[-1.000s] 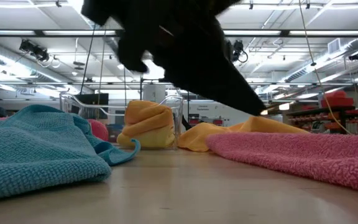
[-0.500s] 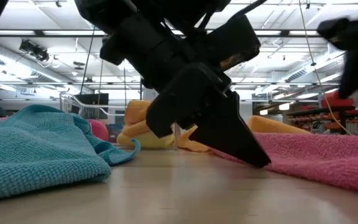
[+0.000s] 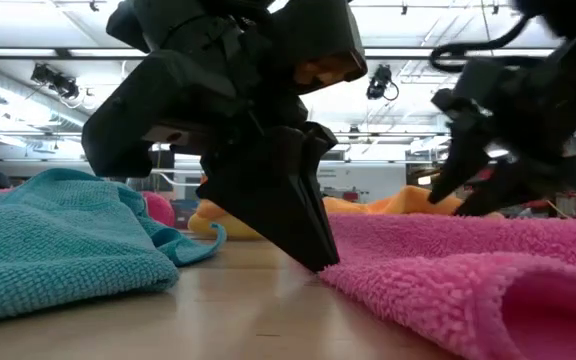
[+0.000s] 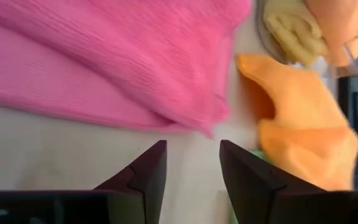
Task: Fold microfiber towels
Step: Fold the right pink microfiber cloth
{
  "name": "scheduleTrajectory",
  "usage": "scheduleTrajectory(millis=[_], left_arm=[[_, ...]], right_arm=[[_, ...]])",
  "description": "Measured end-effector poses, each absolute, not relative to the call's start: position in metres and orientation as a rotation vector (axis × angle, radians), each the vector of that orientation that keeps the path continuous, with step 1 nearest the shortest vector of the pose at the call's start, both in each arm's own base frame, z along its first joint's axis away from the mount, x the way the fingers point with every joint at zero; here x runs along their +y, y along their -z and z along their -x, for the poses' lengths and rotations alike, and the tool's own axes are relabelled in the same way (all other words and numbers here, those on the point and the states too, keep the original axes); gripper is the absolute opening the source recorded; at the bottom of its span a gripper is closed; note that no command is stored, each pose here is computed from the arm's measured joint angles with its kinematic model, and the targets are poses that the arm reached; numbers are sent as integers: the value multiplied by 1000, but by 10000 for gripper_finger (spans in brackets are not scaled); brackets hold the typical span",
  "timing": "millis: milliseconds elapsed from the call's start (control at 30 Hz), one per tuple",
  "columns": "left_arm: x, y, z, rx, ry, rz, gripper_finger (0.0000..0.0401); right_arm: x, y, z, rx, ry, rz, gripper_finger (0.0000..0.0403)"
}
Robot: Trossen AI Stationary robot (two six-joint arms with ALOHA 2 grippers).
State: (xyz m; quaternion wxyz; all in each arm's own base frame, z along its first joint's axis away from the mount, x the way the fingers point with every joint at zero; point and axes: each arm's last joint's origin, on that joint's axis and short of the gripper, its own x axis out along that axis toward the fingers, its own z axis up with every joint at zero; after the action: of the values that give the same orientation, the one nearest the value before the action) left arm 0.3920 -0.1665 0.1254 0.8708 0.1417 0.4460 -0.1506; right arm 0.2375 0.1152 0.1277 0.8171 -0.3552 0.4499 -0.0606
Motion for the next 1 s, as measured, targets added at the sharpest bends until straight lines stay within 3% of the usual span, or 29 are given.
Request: scheduleTrajectory(millis=[267,1000], left_arm=[[-166,-125,-391,940,315,-300,26],[-166,-126,-393,930,312,-302,28]], right_arm=[[98,-129,-250,984,70,862,149],[73,-117,-254,951,36,840,144]])
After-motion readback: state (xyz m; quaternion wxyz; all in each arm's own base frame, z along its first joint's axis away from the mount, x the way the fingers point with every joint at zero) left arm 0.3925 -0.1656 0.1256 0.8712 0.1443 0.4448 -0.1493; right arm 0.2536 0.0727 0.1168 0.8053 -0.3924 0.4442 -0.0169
